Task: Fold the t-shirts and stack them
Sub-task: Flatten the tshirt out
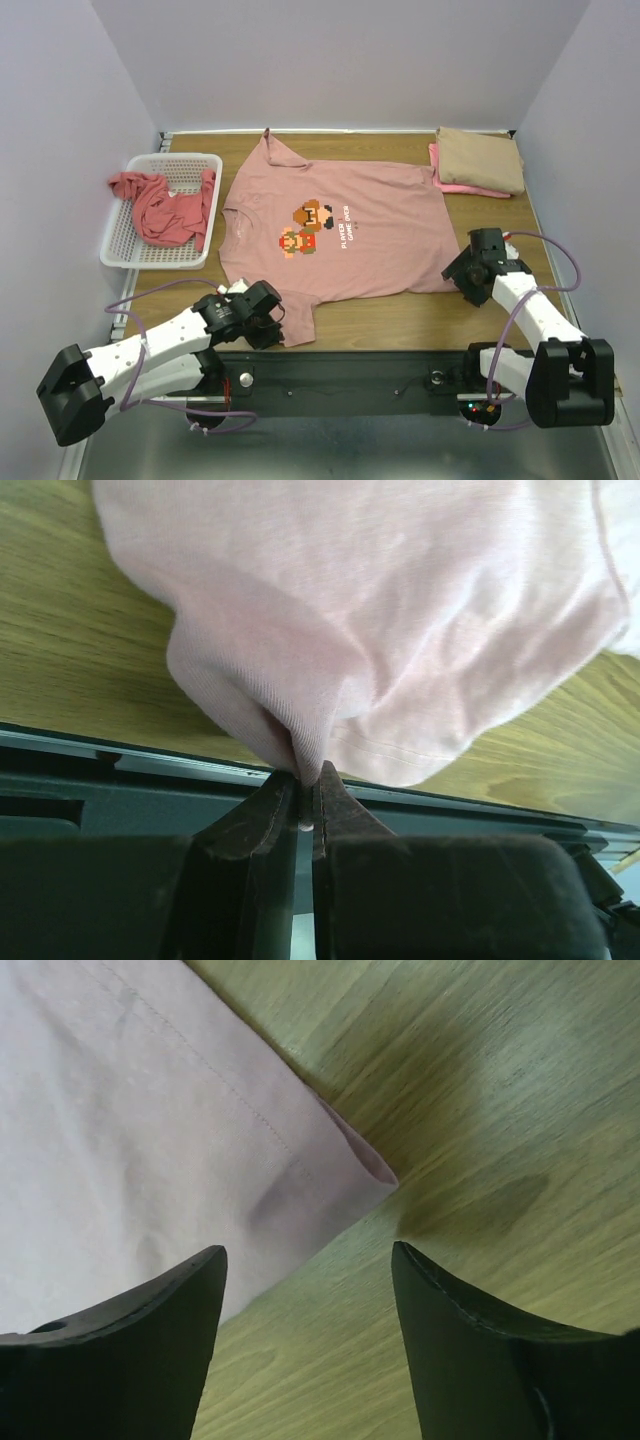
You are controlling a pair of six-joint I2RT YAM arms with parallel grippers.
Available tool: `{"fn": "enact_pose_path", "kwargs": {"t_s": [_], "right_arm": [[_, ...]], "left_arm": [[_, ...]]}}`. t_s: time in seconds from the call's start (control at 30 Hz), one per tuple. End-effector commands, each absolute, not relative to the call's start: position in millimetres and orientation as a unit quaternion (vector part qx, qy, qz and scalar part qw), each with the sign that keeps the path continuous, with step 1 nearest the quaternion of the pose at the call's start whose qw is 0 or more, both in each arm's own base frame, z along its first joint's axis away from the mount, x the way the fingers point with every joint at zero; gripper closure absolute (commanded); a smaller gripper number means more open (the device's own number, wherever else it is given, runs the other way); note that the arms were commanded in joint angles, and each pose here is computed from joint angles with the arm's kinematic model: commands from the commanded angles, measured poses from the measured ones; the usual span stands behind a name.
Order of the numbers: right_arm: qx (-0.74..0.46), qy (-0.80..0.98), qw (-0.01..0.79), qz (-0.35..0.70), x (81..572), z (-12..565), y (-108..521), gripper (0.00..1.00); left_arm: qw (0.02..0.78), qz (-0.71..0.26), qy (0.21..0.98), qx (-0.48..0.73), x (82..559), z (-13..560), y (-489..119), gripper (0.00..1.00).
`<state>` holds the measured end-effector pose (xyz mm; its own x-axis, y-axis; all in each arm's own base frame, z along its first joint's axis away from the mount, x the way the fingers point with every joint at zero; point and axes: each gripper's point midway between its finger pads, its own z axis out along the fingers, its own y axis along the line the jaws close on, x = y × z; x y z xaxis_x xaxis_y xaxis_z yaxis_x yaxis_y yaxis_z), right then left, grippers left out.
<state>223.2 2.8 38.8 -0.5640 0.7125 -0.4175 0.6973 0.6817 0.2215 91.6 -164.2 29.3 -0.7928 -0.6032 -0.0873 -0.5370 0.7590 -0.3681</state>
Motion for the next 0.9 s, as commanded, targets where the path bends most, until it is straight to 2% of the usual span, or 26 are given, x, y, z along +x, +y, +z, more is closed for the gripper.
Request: {"fn": "enact_pose_path", "kwargs": {"t_s": [0.0,0.17,0.23,0.53,0.57,0.67,0.73,0.87], "right_arm": [[0.405,0.875,0.263,0.012,235,34,-2,0.29],[0.409,0.867,0.283,0.016,245,33,-4,0.4],[0.41,0.868,0.282,0.007,241,28,-7,0.47],[0.408,0.873,0.267,-0.001,234,12,-7,0.51],[0.405,0.875,0.264,0.008,234,13,-4,0.55],[0.4,0.874,0.275,0.029,232,18,2,0.86],[0.4,0.871,0.284,0.037,231,22,3,1.0],[0.407,0.865,0.289,0.047,223,34,5,1.0]], "left_arm": [[0.128,-0.165,0.929,-0.306,101,40,-162,1.0],[0.125,-0.166,0.93,-0.303,100,38,-162,1.0],[0.121,-0.167,0.93,-0.304,98,36,-162,1.0],[0.125,-0.188,0.924,-0.31,98,38,-163,1.0],[0.124,-0.187,0.924,-0.309,97,38,-163,1.0],[0.118,-0.188,0.925,-0.31,95,38,-162,1.0],[0.118,-0.19,0.925,-0.308,94,38,-162,1.0],[0.112,-0.21,0.919,-0.313,90,44,-163,1.0]]}}
